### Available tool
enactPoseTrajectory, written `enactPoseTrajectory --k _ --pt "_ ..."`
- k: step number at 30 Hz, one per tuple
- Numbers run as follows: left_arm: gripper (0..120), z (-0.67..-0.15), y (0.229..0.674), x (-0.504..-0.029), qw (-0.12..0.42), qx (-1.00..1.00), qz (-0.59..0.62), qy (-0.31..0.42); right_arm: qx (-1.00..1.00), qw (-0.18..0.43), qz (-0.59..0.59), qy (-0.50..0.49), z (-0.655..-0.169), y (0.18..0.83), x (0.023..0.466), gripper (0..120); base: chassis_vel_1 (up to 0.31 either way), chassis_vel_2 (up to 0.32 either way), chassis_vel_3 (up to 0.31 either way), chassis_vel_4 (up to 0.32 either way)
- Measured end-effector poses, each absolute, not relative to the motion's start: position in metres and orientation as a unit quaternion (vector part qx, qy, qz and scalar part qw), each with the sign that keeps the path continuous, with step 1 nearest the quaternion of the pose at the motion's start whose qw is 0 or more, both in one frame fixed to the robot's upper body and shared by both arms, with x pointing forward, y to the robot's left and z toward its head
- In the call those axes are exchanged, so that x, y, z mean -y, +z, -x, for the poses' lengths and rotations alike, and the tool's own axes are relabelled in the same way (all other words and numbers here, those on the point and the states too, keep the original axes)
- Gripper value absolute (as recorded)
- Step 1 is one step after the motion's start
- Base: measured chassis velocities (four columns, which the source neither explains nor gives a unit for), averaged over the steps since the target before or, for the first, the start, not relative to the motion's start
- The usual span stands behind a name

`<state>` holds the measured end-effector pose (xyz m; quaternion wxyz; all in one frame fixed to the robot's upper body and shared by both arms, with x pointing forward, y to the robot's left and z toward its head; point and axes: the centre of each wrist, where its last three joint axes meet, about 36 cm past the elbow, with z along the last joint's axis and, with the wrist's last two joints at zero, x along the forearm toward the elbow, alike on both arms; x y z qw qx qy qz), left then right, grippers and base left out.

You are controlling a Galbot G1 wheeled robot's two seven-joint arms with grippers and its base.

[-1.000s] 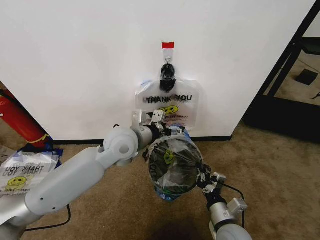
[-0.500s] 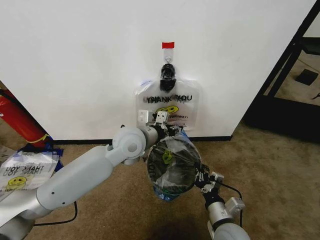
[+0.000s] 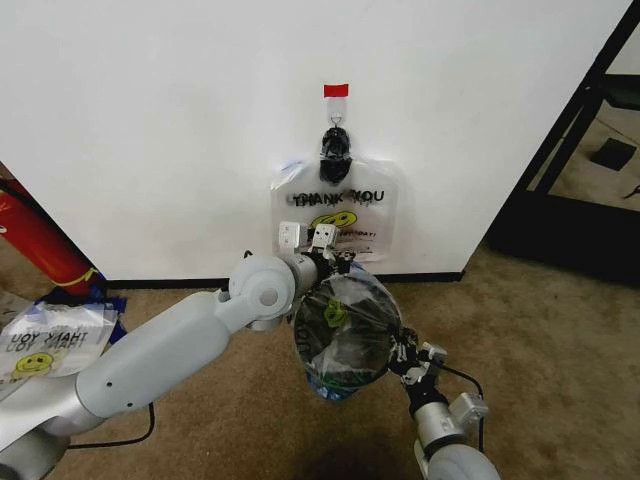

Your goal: Pick up the garbage bag from the wall and place it over the trash bin.

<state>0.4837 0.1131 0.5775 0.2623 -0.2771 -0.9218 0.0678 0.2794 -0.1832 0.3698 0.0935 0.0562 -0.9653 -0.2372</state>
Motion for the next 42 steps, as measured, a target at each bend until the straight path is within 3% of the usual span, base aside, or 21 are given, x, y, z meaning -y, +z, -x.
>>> enactPoseTrajectory --k 7,14,27,37,42 --pt "0 -0.506 0.576 -0.102 0.257 0.929 0.262 0.045 0.971 0.082 -0.060 -0.218 -0.273 0.367 0.179 1 0.000 0.000 0.000 0.000" --pt "0 -0.540 0.548 -0.081 0.269 0.928 0.258 0.014 0.973 0.080 -0.069 -0.204 -0.260 0.366 0.178 1 0.000 0.000 0.000 0.000" --pt "0 -0.547 0.499 -0.056 0.309 0.909 0.272 -0.065 0.976 0.071 -0.090 -0.184 -0.248 0.365 0.171 1 0.000 0.000 0.000 0.000" --pt "0 -0.550 0.497 -0.044 0.320 0.904 0.272 -0.074 0.976 0.068 -0.094 -0.183 -0.245 0.366 0.169 1 0.000 0.000 0.000 0.000" --pt "18 -0.549 0.528 -0.045 0.317 0.898 0.294 -0.087 0.976 0.066 -0.093 -0.186 -0.248 0.365 0.168 1 0.000 0.000 0.000 0.000"
